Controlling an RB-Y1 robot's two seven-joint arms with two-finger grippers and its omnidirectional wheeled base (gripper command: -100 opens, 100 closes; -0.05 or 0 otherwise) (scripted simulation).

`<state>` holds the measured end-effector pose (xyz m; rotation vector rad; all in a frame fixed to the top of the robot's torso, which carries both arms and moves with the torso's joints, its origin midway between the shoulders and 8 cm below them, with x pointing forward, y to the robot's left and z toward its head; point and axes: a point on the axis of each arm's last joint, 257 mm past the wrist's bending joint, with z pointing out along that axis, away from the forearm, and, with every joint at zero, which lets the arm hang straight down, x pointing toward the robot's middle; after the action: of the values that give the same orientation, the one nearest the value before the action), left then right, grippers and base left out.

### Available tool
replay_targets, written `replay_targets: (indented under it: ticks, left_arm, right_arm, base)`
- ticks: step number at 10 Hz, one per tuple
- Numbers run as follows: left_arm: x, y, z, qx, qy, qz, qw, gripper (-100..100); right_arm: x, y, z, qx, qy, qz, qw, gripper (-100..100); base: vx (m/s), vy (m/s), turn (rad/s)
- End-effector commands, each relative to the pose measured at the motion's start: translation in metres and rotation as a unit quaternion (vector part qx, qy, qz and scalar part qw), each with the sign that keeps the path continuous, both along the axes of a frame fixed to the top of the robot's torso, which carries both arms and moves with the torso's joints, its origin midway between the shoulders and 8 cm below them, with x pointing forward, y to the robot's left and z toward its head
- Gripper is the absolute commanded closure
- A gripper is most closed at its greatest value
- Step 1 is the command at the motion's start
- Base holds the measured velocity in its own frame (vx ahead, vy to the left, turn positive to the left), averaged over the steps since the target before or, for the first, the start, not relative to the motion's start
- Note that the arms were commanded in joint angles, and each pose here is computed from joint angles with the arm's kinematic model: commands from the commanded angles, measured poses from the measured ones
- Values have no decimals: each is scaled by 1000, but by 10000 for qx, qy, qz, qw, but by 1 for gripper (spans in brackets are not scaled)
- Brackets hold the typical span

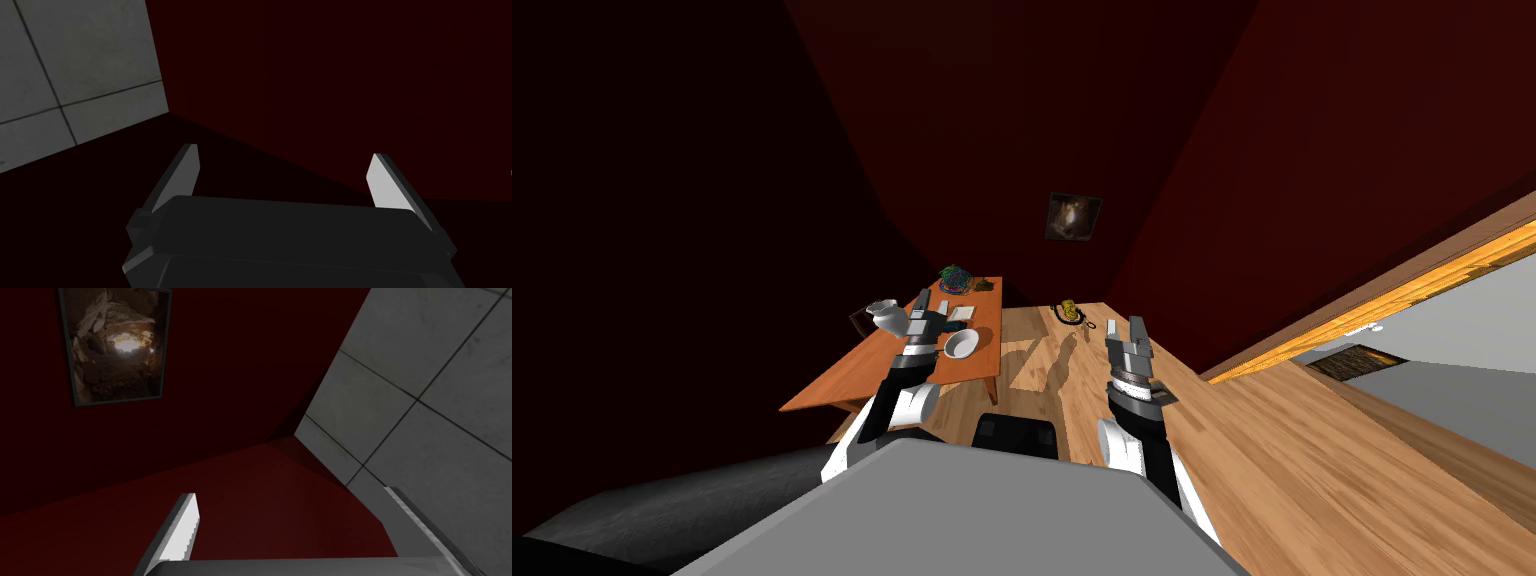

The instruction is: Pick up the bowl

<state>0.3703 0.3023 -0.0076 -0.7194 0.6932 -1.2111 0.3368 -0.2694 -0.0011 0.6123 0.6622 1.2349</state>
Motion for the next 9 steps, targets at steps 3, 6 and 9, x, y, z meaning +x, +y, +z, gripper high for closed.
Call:
replay_targets:
  ticks: [3, 6, 9]
  left_arm:
    - [4, 18, -24, 177, 536, 43, 9984, -100]
    - [5, 40, -51, 199, 1074, 148, 9939, -100]
    - [3, 69, -84, 142, 1704, 306, 9848, -100]
  right_arm:
    - [0, 0, 0, 0, 0, 0, 10000, 0]
    - [0, 0, 0, 0, -1, 0, 10000, 0]
    - [0, 0, 0, 0, 0, 0, 10000, 0]
  base:
    - [-26, -7, -73]
    - [-45, -22, -101]
    - [-34, -19, -133]
